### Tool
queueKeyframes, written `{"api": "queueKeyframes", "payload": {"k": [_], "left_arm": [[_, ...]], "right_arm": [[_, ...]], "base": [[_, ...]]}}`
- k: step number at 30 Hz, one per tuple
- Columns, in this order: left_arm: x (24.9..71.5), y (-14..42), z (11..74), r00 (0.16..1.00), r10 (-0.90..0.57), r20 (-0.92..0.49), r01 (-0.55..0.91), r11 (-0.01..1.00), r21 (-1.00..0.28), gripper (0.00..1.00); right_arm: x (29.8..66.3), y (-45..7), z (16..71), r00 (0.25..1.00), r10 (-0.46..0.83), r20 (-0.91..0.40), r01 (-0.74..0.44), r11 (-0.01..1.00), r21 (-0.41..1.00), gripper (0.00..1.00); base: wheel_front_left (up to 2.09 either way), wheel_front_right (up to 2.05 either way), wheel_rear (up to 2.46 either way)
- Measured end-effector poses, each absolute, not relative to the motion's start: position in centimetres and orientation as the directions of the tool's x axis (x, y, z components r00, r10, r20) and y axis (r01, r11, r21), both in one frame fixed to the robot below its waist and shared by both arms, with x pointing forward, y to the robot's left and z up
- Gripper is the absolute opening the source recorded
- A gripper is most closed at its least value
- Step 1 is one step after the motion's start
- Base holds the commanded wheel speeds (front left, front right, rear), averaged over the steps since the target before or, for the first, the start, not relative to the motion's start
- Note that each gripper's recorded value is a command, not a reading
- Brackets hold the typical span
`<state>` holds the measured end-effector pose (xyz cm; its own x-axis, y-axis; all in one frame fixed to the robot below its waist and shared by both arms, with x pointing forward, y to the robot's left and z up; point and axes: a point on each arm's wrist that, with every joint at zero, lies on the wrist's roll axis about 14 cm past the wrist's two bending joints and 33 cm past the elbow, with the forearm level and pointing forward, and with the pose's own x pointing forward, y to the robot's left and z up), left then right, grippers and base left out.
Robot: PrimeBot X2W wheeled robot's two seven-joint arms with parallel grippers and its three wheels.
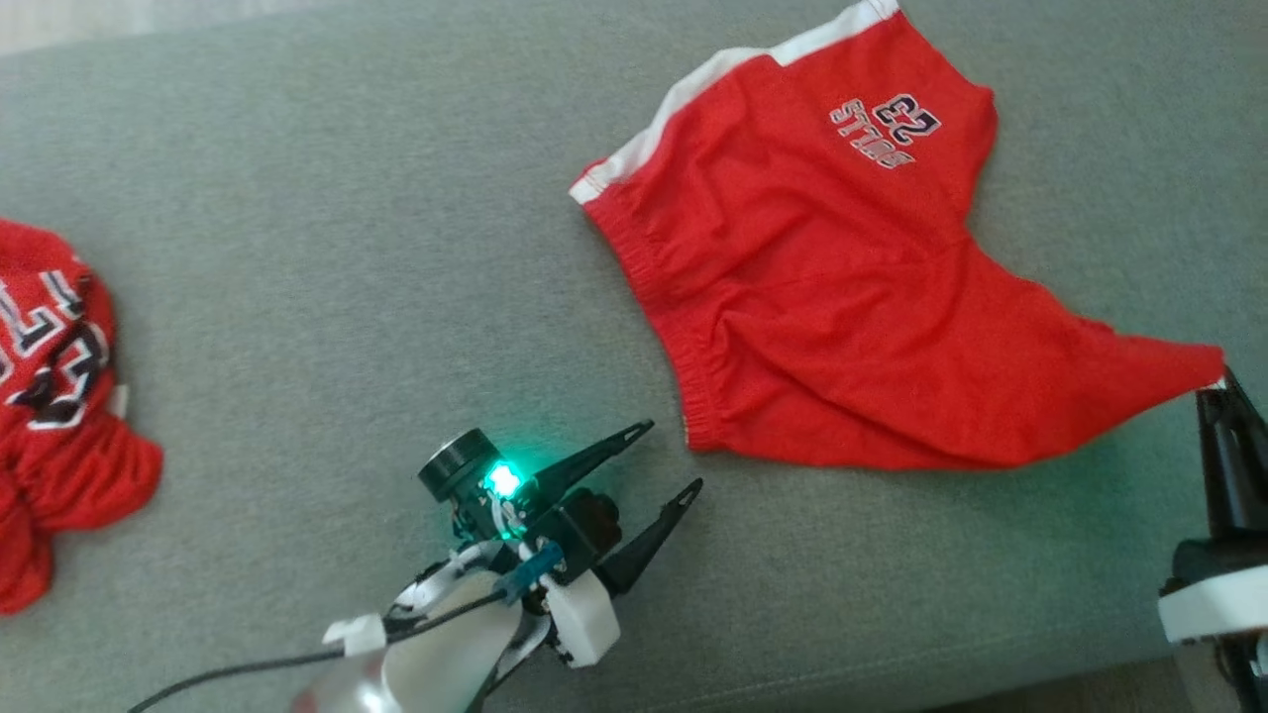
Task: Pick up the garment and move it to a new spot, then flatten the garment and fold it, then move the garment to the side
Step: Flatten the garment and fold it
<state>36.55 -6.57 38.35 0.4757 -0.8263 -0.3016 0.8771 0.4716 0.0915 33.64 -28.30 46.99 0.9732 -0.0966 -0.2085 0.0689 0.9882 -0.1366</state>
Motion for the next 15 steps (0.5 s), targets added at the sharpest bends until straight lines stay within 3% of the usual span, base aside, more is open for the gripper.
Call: {"api": "queueKeyframes", "payload": {"k": [3, 4, 5, 8, 9, 10, 15], "left_arm": [[36.1, -7.9, 37.5, 0.422, -0.848, -0.321, 0.902, 0.427, 0.059, 1.0], [35.9, -8.5, 37.7, 0.403, -0.86, -0.314, 0.911, 0.409, 0.048, 0.86], [35.8, -9.0, 37.9, 0.389, -0.869, -0.306, 0.917, 0.396, 0.04, 0.57], [35.8, -10.2, 38.7, 0.358, -0.891, -0.278, 0.93, 0.366, 0.023, 0.27], [35.9, -10.4, 38.9, 0.355, -0.895, -0.272, 0.931, 0.363, 0.019, 0.09], [35.9, -10.4, 38.9, 0.348, -0.897, -0.272, 0.934, 0.356, 0.022, 0.0], [35.6, -10.5, 39.2, 0.322, -0.908, -0.269, 0.944, 0.33, 0.016, 0.0]], "right_arm": [[33.5, -28.7, 46.5, 0.968, -0.11, -0.224, 0.08, 0.987, -0.141, 0.0], [33.3, -28.8, 46.4, 0.967, -0.116, -0.225, 0.085, 0.986, -0.143, 0.0], [33.2, -29.0, 46.3, 0.966, -0.121, -0.229, 0.089, 0.986, -0.144, 0.0], [32.9, -29.4, 45.9, 0.961, -0.133, -0.241, 0.099, 0.984, -0.148, 0.0], [32.8, -29.4, 45.7, 0.96, -0.136, -0.243, 0.101, 0.984, -0.149, 0.0], [32.7, -29.5, 45.6, 0.959, -0.138, -0.246, 0.104, 0.983, -0.149, 0.0], [32.9, -29.5, 45.6, 0.961, -0.138, -0.239, 0.104, 0.983, -0.152, 0.0]], "base": [[0.0, 0.0, 0.0], [0.0, 0.0, 0.0], [0.0, 0.0, 0.0], [0.0, 0.0, 0.0], [0.0, 0.0, 0.0], [0.0, 0.0, 0.0], [0.0, 0.0, 0.0]]}}
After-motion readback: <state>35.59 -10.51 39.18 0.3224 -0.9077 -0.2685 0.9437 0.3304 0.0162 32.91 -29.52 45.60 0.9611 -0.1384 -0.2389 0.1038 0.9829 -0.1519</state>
